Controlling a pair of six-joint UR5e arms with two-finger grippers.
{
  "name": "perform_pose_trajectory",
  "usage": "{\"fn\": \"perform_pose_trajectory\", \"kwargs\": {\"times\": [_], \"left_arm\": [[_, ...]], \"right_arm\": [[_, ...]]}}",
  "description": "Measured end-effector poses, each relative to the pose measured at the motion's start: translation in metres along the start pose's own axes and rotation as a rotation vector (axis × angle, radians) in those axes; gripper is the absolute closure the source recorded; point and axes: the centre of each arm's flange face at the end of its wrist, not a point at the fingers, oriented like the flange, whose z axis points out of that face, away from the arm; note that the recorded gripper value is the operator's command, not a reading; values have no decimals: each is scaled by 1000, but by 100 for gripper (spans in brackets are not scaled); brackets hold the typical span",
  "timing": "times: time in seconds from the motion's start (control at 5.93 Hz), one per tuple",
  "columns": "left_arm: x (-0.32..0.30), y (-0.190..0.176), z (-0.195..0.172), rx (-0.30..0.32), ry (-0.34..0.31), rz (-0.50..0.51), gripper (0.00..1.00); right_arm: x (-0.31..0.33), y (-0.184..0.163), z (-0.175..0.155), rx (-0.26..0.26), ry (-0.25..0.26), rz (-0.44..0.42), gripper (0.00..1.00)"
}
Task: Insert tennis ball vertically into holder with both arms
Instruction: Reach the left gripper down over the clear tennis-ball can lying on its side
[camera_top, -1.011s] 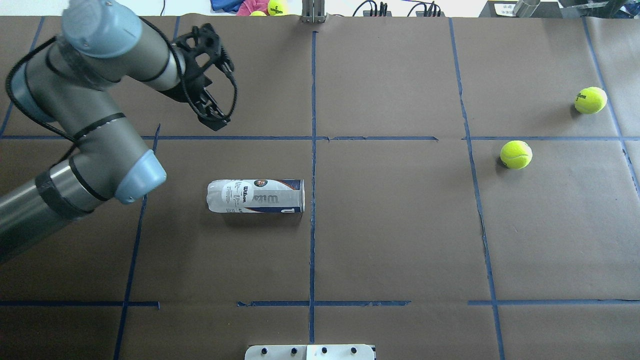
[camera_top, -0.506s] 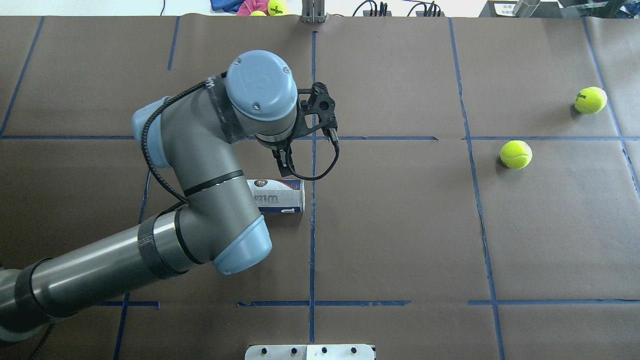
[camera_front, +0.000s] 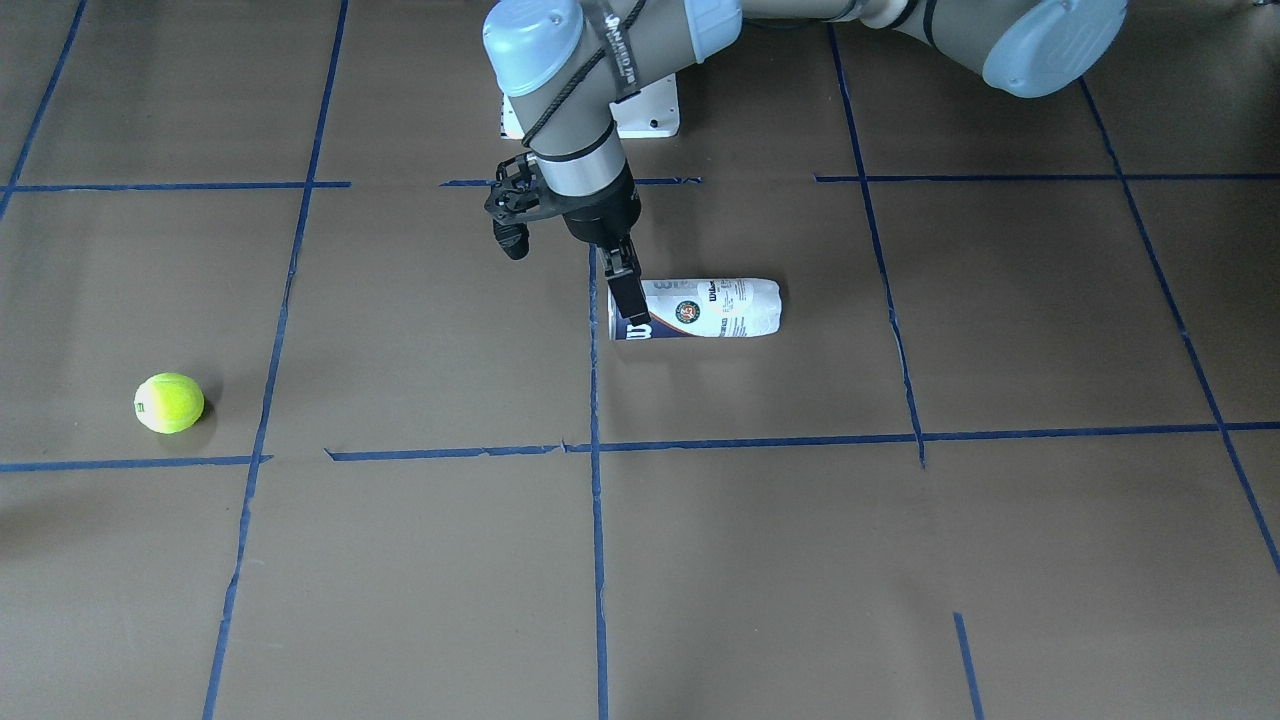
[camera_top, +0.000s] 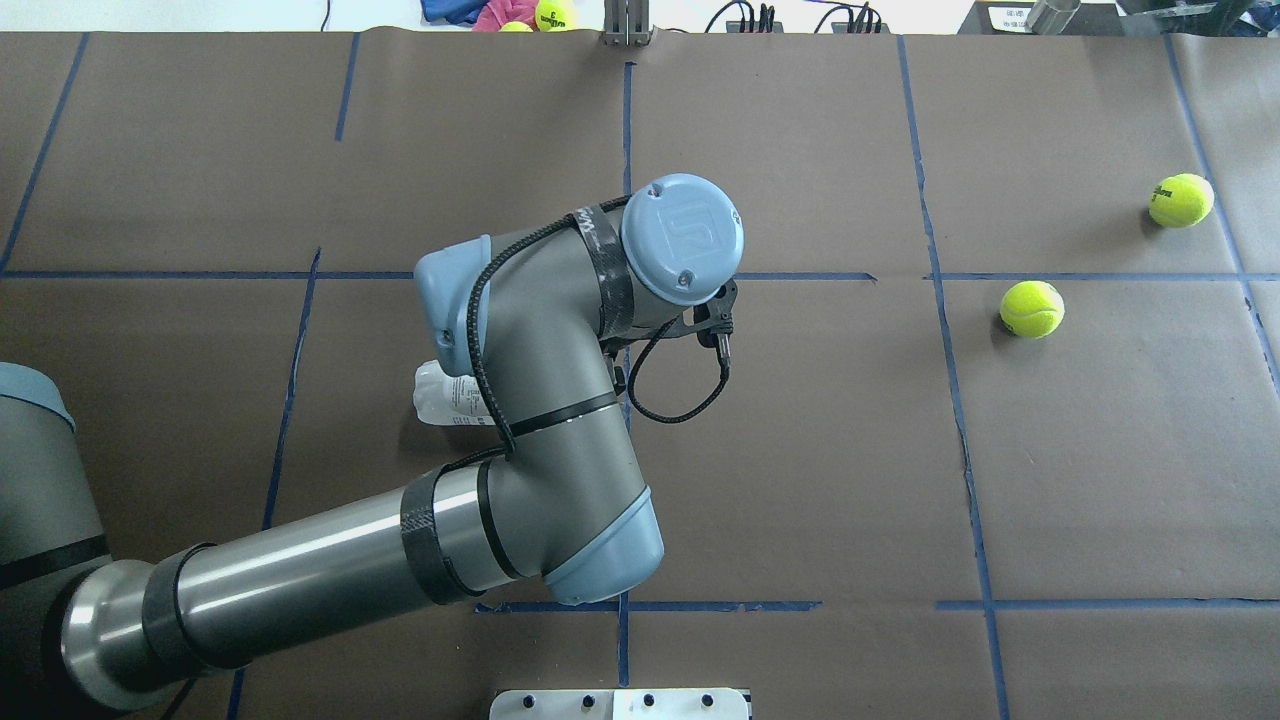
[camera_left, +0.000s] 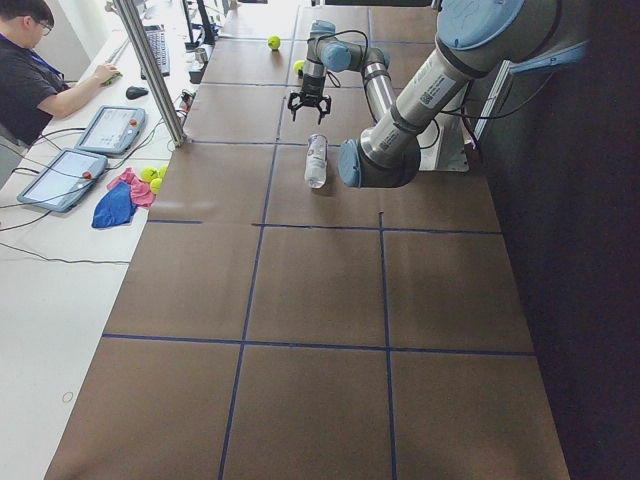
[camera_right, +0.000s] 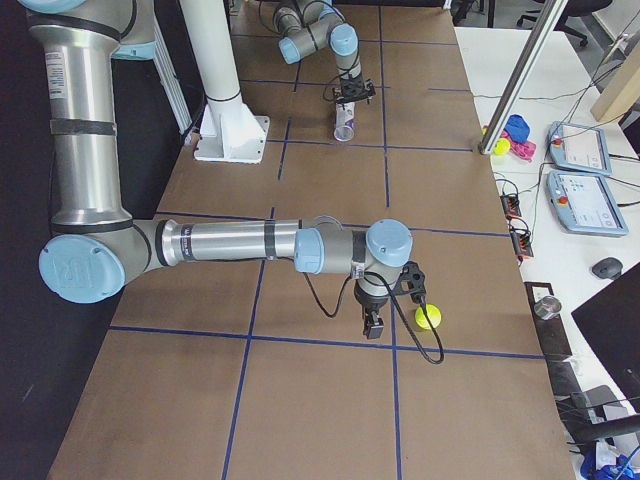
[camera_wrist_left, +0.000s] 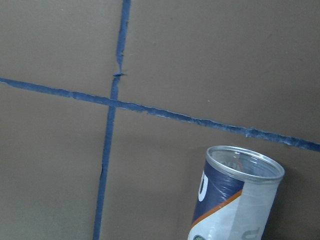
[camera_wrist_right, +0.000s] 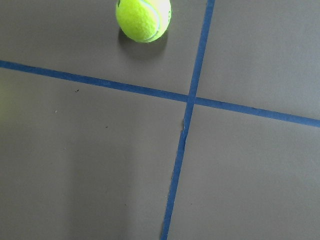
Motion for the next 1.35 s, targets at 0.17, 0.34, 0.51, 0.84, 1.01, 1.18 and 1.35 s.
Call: {"fn": "perform_pose_trajectory", "kwargs": {"times": [0.17, 0.34, 0.51, 0.84, 1.01, 1.18, 1.35], "left_arm": [[9, -7, 12, -31, 4, 16, 0], [15, -10, 23, -52, 11, 25, 0], [21, -11, 32, -65, 18, 32, 0], [26, -12, 48, -90, 29, 39, 0], [28, -13, 54, -99, 32, 41, 0], [30, -15, 60, -101, 34, 42, 0], [31, -19, 69, -96, 34, 42, 0]], "right_arm": [[0, 0, 0, 0, 0, 0, 0], [0, 0, 0, 0, -1, 0, 0], [0, 0, 0, 0, -1, 0, 0], [0, 0, 0, 0, -1, 0, 0], [0, 0, 0, -1, 0, -1, 0], [0, 0, 1, -1, 0, -1, 0], [0, 0, 1, -1, 0, -1, 0]]}}
